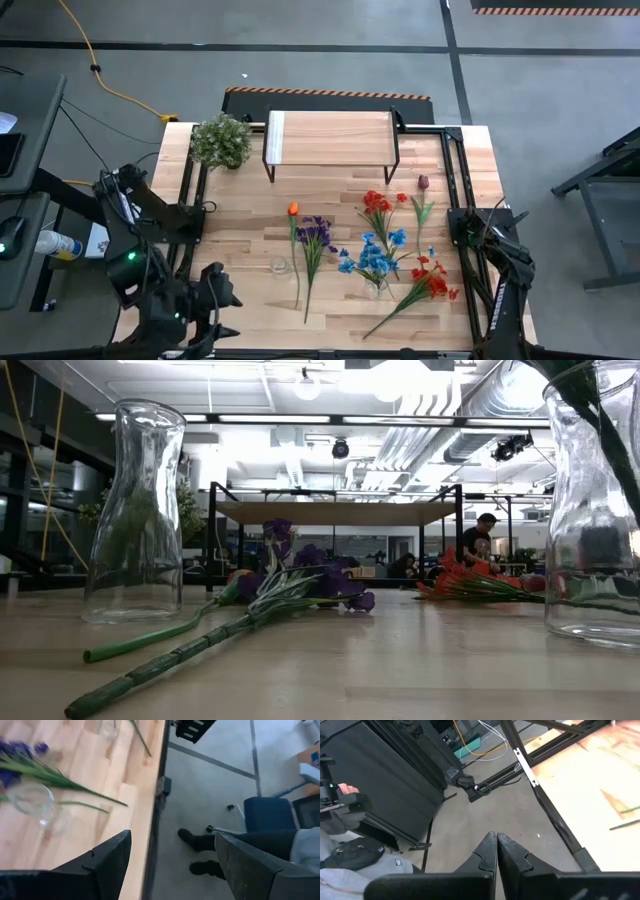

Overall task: Pick and place flowers into a vace then onto a shelf
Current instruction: Put the light orange flower into the right transparent vase

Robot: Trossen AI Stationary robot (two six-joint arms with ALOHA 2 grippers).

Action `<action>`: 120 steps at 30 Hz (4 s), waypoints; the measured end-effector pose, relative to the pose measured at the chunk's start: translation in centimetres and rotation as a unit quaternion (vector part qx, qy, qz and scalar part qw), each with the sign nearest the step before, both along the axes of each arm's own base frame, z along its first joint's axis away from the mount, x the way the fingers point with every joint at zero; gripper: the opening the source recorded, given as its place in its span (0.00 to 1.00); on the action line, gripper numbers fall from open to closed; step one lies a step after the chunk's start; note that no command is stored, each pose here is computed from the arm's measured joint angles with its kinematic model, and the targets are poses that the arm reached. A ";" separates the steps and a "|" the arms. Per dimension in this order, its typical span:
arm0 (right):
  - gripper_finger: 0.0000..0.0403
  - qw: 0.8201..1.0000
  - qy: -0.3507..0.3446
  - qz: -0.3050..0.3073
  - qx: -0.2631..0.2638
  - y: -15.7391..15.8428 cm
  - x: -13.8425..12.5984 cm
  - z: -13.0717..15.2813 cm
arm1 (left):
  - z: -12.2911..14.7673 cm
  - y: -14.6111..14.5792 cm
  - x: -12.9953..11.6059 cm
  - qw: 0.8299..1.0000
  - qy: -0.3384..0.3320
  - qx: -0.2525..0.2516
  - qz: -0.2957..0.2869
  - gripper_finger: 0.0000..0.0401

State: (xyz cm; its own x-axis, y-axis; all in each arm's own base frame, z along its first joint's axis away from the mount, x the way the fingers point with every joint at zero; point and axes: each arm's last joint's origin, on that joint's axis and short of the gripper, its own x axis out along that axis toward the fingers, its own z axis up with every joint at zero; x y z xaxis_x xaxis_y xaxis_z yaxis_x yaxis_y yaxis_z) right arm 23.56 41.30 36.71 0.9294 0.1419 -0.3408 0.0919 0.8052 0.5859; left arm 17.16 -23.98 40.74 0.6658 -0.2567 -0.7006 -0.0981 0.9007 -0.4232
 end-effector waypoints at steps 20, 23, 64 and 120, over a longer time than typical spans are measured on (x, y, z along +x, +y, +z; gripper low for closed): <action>0.01 0.998 -0.030 -0.003 -0.051 0.0 0.2 0.4 | -3.9 -4.0 1.5 0.997 0.068 -0.023 0.032 0.80; 0.01 0.997 -0.037 0.002 -0.061 0.1 0.2 0.5 | -4.0 -4.6 1.8 0.997 0.059 -0.041 0.037 0.80; 0.00 0.963 -0.112 0.101 -0.225 2.7 -4.3 1.7 | -10.2 -7.4 10.4 0.973 0.044 -0.140 0.180 0.80; 0.03 0.865 -0.131 -0.100 -0.473 2.4 -7.7 7.3 | -6.9 -3.3 4.8 0.939 0.123 0.089 0.310 0.80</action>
